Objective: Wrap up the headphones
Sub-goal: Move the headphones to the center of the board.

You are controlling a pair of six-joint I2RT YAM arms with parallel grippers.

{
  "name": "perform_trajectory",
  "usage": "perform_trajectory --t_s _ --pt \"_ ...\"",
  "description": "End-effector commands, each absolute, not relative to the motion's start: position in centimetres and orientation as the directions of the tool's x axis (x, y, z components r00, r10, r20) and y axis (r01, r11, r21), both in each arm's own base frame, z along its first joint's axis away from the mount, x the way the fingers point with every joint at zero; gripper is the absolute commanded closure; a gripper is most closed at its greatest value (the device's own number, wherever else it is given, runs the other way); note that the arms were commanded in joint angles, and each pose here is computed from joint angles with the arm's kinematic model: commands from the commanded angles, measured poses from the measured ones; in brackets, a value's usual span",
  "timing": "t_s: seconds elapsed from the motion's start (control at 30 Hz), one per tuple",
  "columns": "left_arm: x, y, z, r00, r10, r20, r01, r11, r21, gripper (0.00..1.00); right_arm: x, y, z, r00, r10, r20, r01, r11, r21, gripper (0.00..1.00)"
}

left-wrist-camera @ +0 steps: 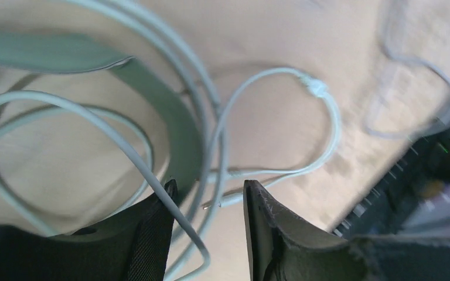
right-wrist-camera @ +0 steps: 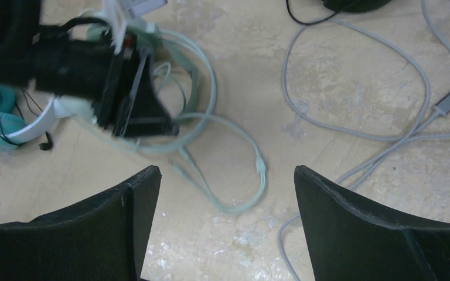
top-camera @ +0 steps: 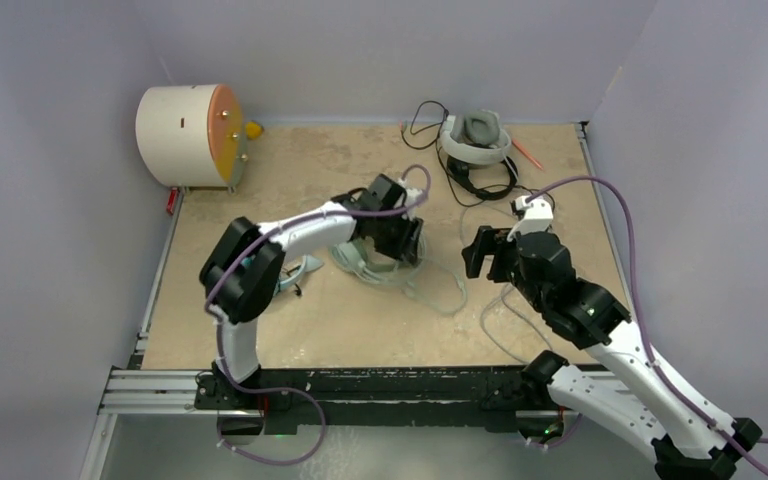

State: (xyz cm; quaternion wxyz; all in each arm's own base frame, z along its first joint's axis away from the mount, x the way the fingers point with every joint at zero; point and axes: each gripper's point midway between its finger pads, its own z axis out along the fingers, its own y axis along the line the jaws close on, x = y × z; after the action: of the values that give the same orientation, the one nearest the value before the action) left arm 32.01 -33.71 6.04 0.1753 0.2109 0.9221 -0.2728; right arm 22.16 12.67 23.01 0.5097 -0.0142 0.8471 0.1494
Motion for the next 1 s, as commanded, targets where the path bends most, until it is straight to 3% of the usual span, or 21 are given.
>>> perform_trajectory --t_s 0.0,0.2,0.33,0.6,0.8,0.97 --pt "26.7 -37.2 12.8 -0.804 0.258 -0.536 0.56 0.631 -0.537 0.56 22.0 12.4 22.4 -0.557 0.145 -0.818 -0.095 0.967 0.236 0.14" --pt "23.7 -36.8 15.5 -0.748 0.213 -0.629 0.589 0.649 -0.481 0.45 22.1 12.5 19.7 -0.607 0.174 -0.775 -0.027 0.971 0.239 0.14" --pt "23.1 -35.4 17.5 -0.711 0.152 -0.687 0.588 0.664 -0.461 0.41 22.0 12.9 17.5 -0.648 0.163 -0.744 -0.022 0.972 0.232 0.19" --pt "22.2 -31.8 18.8 -0.691 0.06 -0.72 0.521 0.732 -0.439 0.39 22.3 15.9 11.9 -0.796 0.078 -0.6 -0.057 0.978 0.202 0.22" --pt "21.8 -28.2 18.5 -0.683 0.009 -0.73 0.432 0.811 -0.394 0.41 23.5 17.2 8.5 -0.848 0.018 -0.53 -0.076 0.985 0.156 0.33" --pt "18.9 -27.6 18.1 -0.749 0.012 -0.662 0.422 0.78 -0.463 0.47 24.5 18.8 7.2 -0.874 -0.024 -0.486 -0.124 0.977 0.175 0.5"
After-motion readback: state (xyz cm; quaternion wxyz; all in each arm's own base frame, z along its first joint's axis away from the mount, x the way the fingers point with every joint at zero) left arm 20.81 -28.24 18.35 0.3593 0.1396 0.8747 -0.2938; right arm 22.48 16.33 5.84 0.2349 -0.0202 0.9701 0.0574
